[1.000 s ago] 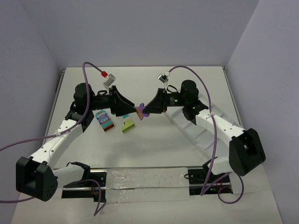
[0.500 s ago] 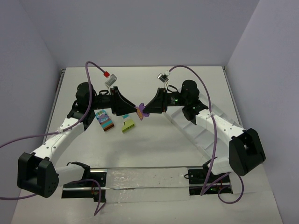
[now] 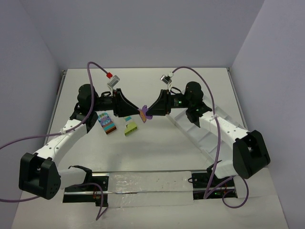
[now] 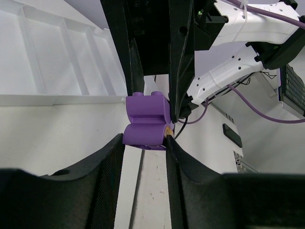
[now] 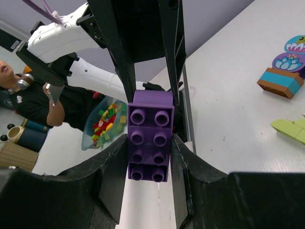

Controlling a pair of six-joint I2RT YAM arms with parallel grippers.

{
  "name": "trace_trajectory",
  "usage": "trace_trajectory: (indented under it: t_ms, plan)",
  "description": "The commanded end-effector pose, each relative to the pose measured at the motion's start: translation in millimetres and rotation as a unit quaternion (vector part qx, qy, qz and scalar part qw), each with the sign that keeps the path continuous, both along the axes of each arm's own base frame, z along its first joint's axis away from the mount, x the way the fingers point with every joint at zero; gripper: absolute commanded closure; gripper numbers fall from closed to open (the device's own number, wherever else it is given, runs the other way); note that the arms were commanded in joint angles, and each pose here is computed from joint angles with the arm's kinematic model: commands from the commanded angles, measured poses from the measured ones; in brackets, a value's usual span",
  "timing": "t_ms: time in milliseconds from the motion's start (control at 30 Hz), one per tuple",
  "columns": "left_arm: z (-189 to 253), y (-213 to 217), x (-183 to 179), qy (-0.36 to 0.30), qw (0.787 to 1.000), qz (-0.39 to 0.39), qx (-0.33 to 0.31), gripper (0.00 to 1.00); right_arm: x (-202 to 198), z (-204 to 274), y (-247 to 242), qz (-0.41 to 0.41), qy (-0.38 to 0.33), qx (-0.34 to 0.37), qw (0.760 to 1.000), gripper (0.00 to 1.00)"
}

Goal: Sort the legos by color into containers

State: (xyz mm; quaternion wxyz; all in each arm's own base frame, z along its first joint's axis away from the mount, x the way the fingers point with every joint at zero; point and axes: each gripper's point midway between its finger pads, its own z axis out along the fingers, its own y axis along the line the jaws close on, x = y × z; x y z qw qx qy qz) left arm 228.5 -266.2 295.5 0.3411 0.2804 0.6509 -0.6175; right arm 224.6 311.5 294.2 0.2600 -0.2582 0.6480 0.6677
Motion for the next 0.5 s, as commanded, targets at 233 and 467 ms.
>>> trace_trajectory:
  t_ms: [233, 467]
  plan:
    - [12.9, -9.1, -13.3, -0.034, 0.998, -0.048, -0.016, 0.35, 0.8, 2.5, 8.2, 0.002, -0.017, 0.006, 1.000, 1.00]
    - [10.7, -11.6, -13.1, -0.031, 0.998, -0.052, -0.014, 1.00, 2.6, 0.6, 8.7, -0.005, -0.017, 0.003, 1.000, 1.00]
